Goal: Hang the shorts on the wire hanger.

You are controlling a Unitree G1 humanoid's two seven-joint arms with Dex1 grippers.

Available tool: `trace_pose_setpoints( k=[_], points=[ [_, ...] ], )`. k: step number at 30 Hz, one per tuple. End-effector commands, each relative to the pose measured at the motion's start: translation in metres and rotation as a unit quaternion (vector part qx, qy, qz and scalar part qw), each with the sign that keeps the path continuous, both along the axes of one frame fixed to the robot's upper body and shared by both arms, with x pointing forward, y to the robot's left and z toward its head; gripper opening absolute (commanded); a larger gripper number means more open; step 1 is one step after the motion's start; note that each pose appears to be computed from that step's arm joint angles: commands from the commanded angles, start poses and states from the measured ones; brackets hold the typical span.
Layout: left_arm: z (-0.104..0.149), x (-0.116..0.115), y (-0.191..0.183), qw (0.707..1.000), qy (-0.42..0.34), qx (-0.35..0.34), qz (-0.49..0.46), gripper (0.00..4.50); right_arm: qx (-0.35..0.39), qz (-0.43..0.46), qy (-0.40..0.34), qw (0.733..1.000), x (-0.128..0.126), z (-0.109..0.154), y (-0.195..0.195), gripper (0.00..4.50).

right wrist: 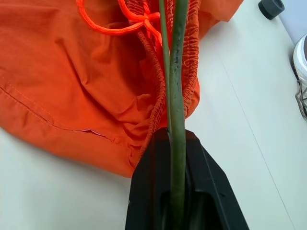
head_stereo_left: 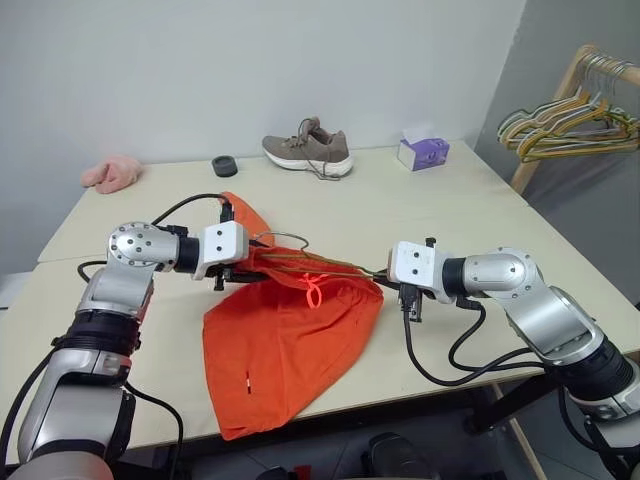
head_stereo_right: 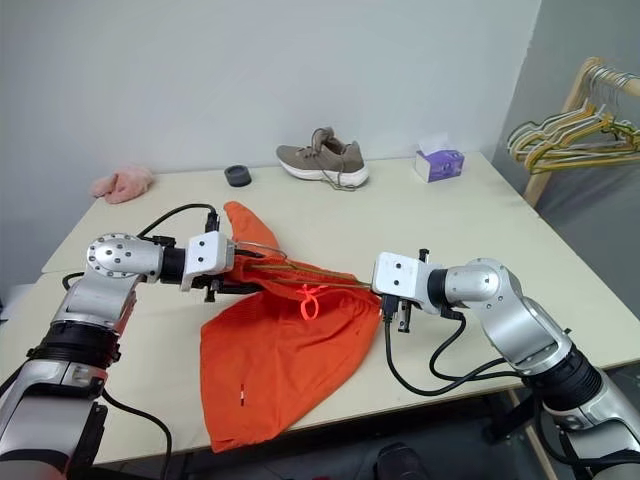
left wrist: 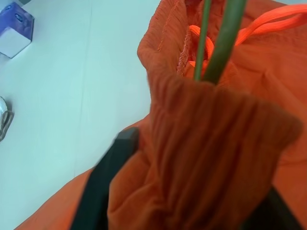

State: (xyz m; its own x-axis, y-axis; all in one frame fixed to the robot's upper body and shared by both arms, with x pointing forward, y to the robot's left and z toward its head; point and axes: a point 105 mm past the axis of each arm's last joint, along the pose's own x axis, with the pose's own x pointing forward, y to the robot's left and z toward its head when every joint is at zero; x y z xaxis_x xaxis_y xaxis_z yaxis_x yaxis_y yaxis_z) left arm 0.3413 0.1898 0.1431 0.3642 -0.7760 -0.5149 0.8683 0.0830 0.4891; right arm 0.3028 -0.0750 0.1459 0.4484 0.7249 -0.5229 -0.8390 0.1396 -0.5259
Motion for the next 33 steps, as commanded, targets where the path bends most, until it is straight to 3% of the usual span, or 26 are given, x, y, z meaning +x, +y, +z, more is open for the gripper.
trace_pose_setpoints(
  k=[1, 3, 11, 14, 21, 24, 30, 33],
  points=[
    [0.013, -0.003, -0.004, 1.000, -0.011, -0.009, -0.014, 0.69, 0.009, 0.027, -0.045, 0.999, -0.002, 0.020, 0.005, 0.00],
    [0.012, -0.005, -0.004, 1.000, -0.004, -0.010, -0.015, 0.07, 0.006, 0.032, -0.044, 0.998, -0.003, 0.018, 0.005, 0.00],
    [0.006, -0.011, 0.006, 1.000, 0.026, 0.001, -0.001, 0.02, -0.015, 0.025, -0.032, 0.999, 0.009, 0.007, -0.017, 0.00],
    [0.005, -0.012, 0.010, 0.999, 0.035, 0.000, 0.007, 0.00, -0.042, 0.008, -0.047, 0.998, 0.019, 0.011, -0.039, 0.71],
    [0.006, -0.015, 0.014, 0.999, 0.045, 0.001, 0.013, 0.00, -0.103, -0.035, -0.041, 0.993, 0.029, 0.008, -0.089, 3.17],
    [0.010, -0.012, 0.015, 0.999, 0.043, -0.015, 0.026, 0.00, -0.013, -0.058, 0.021, 0.998, 0.020, 0.000, -0.078, 4.26],
    [0.014, -0.013, 0.015, 0.997, 0.048, -0.036, 0.038, 0.00, 0.180, -0.106, 0.120, 0.971, 0.001, -0.026, -0.024, 4.26],
    [0.014, -0.014, 0.016, 0.997, 0.049, -0.036, 0.041, 0.00, 0.214, -0.135, 0.140, 0.957, 0.001, -0.036, -0.009, 4.26]
  ],
)
